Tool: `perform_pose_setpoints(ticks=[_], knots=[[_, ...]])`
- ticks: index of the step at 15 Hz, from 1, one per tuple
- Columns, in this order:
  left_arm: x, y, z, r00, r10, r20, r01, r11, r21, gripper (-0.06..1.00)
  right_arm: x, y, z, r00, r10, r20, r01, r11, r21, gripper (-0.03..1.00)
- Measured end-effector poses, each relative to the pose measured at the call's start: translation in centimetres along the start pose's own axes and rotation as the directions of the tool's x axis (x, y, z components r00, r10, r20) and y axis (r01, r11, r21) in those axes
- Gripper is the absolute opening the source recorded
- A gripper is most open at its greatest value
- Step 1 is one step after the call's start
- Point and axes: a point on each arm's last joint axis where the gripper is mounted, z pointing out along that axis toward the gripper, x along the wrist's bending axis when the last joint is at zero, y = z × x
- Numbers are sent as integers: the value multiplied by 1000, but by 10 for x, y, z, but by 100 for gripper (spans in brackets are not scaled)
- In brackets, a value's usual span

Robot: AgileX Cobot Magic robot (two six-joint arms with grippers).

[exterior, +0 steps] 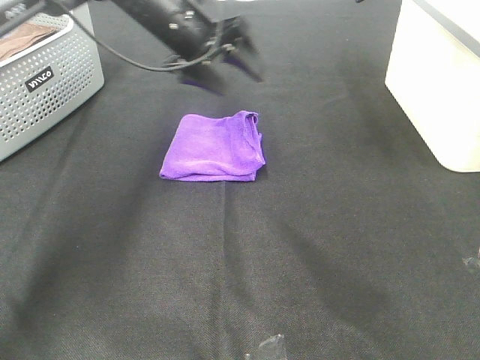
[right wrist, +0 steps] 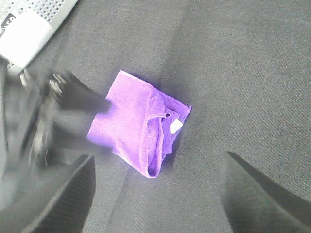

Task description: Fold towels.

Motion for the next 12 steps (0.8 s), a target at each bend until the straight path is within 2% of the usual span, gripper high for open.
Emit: perform_pose_setpoints(ticks=[1, 2, 7, 9, 12], knots=[[9, -2, 2, 999, -16, -41, 17, 1000, 13, 76, 1, 0, 0, 1000, 2, -6, -2, 1000, -1, 68], [14, -4, 8, 998, -31, -48, 32, 999, 26, 76, 1, 0, 0, 1000, 5, -13, -5, 1000, -2, 68], [37, -22, 65, 981, -156, 116, 148, 986, 73, 76, 2, 0, 0, 1000, 8, -21, -8, 1000, -4, 68], [38, -25, 80, 970, -169, 175, 162, 985, 52, 76, 2, 0, 0, 1000, 7, -21, -7, 1000, -4, 68], [31, -25, 98, 966, -150, 208, 152, 988, 6, 76, 2, 0, 0, 1000, 7, -21, -7, 1000, -4, 68]])
